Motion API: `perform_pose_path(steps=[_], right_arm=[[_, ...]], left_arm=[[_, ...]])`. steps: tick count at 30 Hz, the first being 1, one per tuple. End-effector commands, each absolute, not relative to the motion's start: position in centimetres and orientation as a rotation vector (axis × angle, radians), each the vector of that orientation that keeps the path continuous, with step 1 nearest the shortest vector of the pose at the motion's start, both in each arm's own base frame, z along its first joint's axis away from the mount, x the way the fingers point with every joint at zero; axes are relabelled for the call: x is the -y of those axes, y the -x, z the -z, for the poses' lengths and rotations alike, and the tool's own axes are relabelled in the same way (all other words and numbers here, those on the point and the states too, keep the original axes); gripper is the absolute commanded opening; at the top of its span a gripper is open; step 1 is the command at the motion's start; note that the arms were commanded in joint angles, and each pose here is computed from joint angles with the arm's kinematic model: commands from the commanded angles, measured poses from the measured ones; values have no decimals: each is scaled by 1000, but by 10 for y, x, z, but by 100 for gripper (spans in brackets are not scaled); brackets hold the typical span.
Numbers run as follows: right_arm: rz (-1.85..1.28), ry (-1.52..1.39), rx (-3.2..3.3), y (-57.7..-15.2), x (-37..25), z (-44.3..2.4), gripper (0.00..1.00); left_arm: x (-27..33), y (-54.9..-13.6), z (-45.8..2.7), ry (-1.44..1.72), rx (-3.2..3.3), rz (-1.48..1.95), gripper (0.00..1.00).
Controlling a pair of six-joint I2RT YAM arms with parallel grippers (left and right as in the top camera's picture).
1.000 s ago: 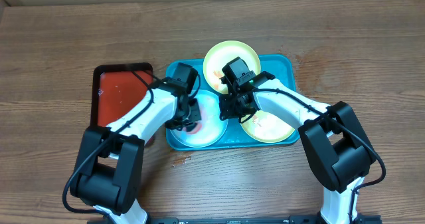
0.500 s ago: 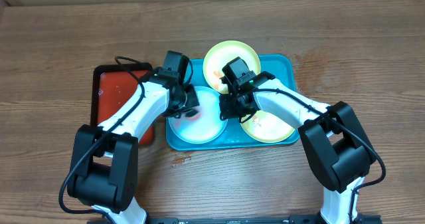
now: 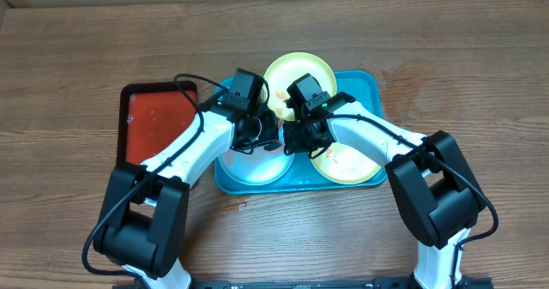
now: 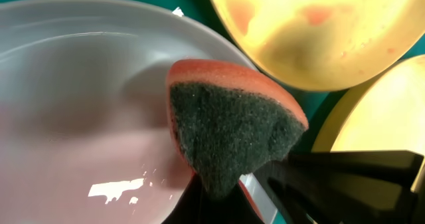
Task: Clean dirty plates on tray and stack at the side
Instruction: 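Scrub the white plate with the sponge in the left gripper, then lift the white plate with the right gripper and place it right of the tray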
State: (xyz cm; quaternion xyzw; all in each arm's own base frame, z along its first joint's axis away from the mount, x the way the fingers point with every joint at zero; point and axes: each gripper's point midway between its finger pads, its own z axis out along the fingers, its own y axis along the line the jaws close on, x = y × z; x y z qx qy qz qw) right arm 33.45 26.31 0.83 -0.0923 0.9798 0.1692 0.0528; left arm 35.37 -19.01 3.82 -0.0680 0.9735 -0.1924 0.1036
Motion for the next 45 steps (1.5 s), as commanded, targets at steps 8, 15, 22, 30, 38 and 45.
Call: perform_pose_path(steps=[8,15,22,30,38,45], right_arm=[[-492,270,-2980,-338,-262,-5,8],[-492,270,-2981,-337,-262,-4,8],[-492,270,-2980,-338,-262,-5,4],[-493,303,-2958,-345,-268,-20,4],[-102,405,-2841,-369,-263,-70,4],[376,465,-2556,-388,-255,-160,4]], left_arm=[[167,-335,-8,295,-2896,386,4],[112,-337,-2,358,-2850,-27,4],[64,-329,-14,435,-2861,-301,4],[62,-357,-59,487,-2802,-252,4],[55,-385,-145,566,-2637,-83,4],[-3,-377,-177,785,-2553,9,4]])
